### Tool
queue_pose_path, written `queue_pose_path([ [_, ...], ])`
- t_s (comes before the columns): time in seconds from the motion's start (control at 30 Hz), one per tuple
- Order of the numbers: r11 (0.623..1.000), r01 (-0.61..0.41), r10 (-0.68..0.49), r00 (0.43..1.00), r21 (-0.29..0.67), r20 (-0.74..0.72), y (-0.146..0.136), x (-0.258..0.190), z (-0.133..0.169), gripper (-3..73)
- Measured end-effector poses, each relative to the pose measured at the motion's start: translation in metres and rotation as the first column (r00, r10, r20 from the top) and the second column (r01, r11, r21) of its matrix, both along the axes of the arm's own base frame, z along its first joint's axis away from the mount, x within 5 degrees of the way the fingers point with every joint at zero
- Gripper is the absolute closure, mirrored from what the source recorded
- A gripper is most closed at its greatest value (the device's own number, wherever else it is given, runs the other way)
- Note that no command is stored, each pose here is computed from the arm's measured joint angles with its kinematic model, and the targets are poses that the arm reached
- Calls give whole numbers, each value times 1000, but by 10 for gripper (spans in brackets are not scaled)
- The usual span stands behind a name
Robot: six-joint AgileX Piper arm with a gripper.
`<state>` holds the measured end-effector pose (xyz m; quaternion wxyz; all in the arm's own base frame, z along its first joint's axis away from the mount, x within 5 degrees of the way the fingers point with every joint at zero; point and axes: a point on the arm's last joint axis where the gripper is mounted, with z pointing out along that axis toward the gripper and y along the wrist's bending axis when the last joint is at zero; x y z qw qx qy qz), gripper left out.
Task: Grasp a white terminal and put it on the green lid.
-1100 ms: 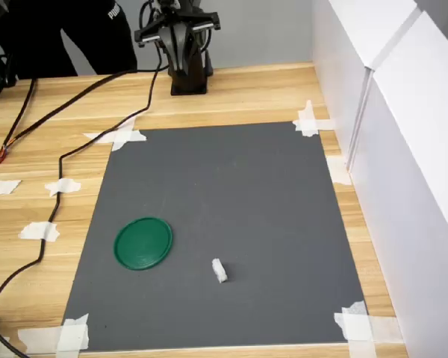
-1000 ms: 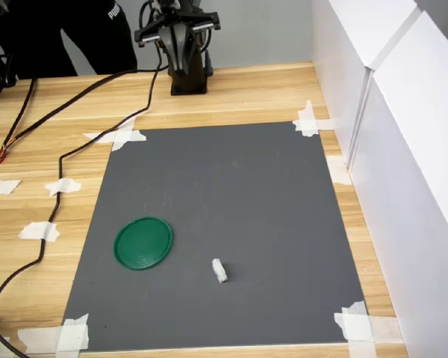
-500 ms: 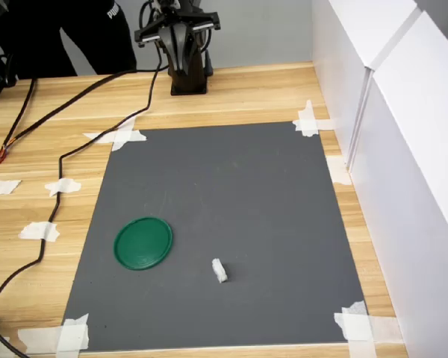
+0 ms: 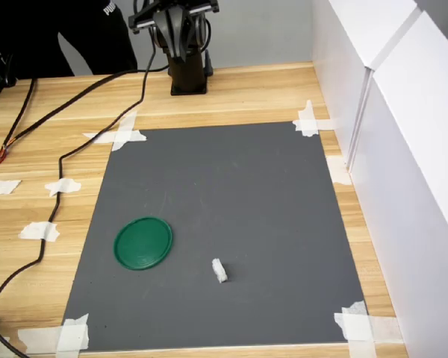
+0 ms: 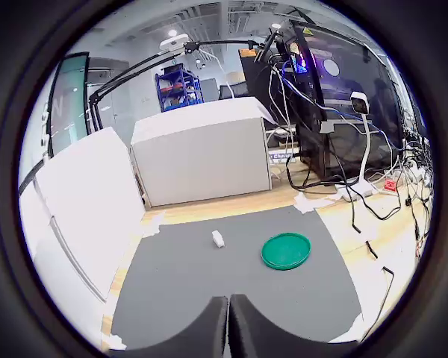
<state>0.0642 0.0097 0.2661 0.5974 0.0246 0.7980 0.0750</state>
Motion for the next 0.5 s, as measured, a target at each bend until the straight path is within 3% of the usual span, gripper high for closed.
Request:
queue_pose_path([
  [0.27,999,-31,27,982,-20,-186,-1,41,38,711],
  [0.5,975,-198,144,913,-106,-382,2,73,79,711],
])
